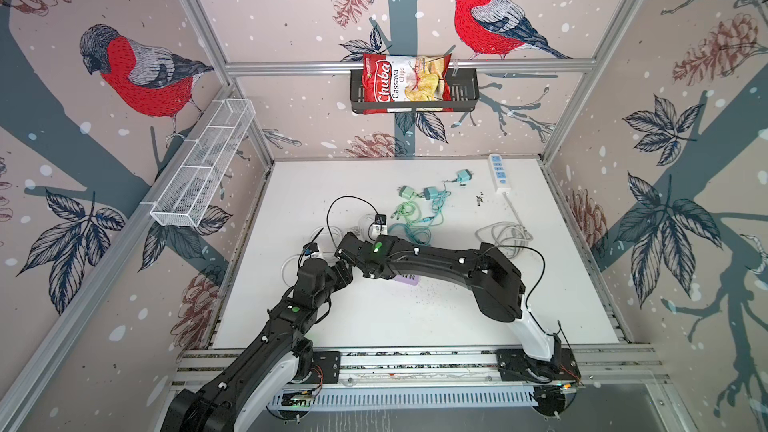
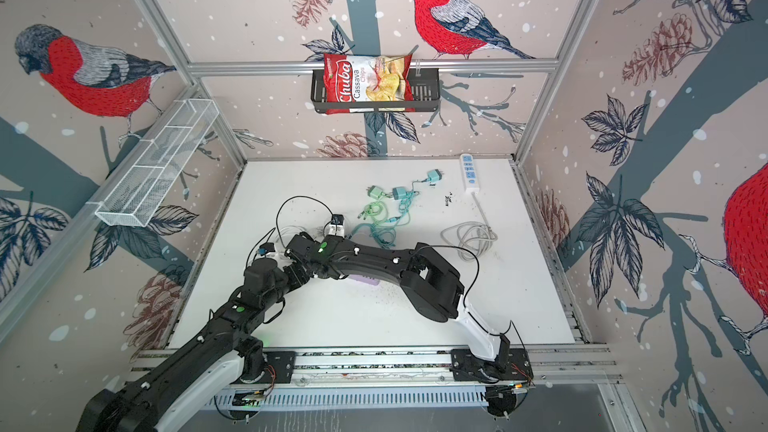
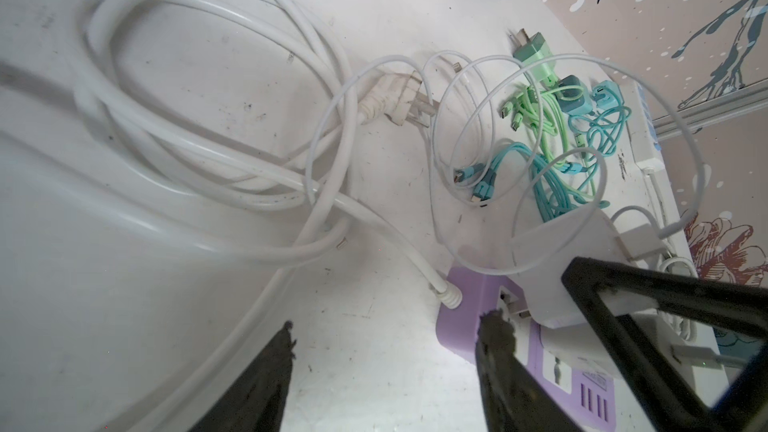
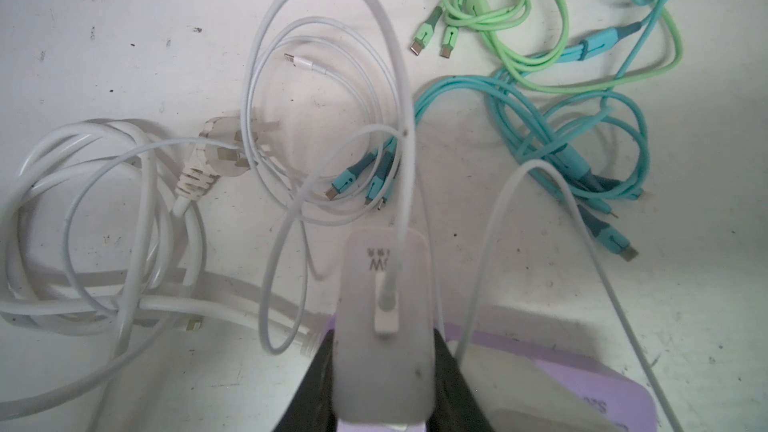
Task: Insert the plug
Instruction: 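Lower the 65W charger prongs-down into the purple strip socket with the right gripper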
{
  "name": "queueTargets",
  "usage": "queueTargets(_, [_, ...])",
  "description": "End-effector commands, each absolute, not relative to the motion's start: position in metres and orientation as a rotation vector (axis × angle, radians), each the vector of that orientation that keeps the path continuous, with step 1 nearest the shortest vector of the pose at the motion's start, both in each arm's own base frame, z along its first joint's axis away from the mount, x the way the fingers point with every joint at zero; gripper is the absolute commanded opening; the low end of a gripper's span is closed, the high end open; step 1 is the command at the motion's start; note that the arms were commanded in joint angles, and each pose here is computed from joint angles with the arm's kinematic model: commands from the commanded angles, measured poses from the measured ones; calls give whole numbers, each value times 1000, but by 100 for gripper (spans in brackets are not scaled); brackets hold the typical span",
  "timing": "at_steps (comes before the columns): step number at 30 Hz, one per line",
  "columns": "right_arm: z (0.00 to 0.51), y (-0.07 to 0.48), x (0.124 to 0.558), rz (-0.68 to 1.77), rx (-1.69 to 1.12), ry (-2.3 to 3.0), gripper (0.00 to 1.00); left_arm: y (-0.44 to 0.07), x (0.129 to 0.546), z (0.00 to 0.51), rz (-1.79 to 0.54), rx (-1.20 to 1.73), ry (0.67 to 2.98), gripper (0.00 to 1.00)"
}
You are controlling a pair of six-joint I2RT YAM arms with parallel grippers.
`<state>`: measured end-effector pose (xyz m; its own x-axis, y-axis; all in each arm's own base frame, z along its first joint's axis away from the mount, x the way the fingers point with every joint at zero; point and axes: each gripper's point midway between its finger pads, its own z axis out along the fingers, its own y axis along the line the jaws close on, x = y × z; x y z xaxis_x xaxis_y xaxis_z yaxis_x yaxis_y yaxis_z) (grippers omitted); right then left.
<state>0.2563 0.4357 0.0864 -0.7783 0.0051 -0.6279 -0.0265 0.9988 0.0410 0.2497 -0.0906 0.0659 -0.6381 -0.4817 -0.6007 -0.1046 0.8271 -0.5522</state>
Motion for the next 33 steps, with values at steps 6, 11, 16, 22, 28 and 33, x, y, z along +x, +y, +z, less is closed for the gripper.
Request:
queueTargets(6, [79,429,253,-7,20,2454,8,-91,252,75,-608,-382,2191,69])
queueTargets(11, [74,421,248,-31,48,2440,8,-92,255,79,-617,-381,2178,69])
queueTargets(16, [62,418,242,-31,47,2449,6,-93,256,82,-629,-383,2166,69])
queueTargets(22, [53,421,233,-48,26,2470,5,-86,255,80,-590,-403,2164,69])
queueTargets(28, [35,419,222,-53,14,2513,4,-82,257,81,-569,-416,2152,72])
queueTargets(33, [32,424,213,-47,-17,2530,4,-79,259,83,-555,-419,2142,73])
